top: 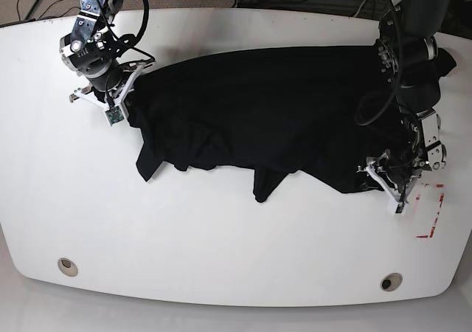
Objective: Layout the t-shirt on the table in an organized manner, then fold the t-shirt properly
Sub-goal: 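Move the left gripper along the shirt edge and regrasp it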
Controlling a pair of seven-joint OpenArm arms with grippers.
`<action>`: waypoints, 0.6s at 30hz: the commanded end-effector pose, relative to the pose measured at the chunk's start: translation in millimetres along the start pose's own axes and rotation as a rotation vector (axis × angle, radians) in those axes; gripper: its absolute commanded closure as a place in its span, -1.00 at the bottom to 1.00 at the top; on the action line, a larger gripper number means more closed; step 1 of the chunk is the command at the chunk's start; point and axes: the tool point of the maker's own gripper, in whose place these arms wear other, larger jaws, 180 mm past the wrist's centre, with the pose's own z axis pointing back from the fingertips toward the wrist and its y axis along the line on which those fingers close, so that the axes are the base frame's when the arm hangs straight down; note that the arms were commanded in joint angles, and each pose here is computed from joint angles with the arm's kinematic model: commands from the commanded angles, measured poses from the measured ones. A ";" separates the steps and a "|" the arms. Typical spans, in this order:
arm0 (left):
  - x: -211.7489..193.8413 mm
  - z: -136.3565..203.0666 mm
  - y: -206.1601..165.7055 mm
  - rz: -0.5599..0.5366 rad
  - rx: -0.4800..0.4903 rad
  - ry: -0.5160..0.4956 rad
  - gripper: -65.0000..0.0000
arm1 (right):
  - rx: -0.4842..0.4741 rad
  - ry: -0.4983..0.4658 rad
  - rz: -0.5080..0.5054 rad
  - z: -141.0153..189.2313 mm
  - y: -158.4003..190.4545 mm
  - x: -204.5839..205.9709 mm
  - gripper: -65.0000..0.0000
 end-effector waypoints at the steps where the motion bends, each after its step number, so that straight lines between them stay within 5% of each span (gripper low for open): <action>1: -7.7 -2.0 -3.8 -0.020 -0.002 0.061 0.28 | -0.014 -0.052 0.008 4.9 -4.6 14.1 1.00; 7: -8.9 -5.7 -10.6 -0.058 -0.012 0.078 0.96 | -0.014 -0.051 0.009 4.9 -4.8 13.9 1.00; 18: 3.8 -2.7 -12.9 -0.094 -0.005 0.055 0.97 | -0.015 -0.053 0.009 4.8 -5.0 14.5 1.00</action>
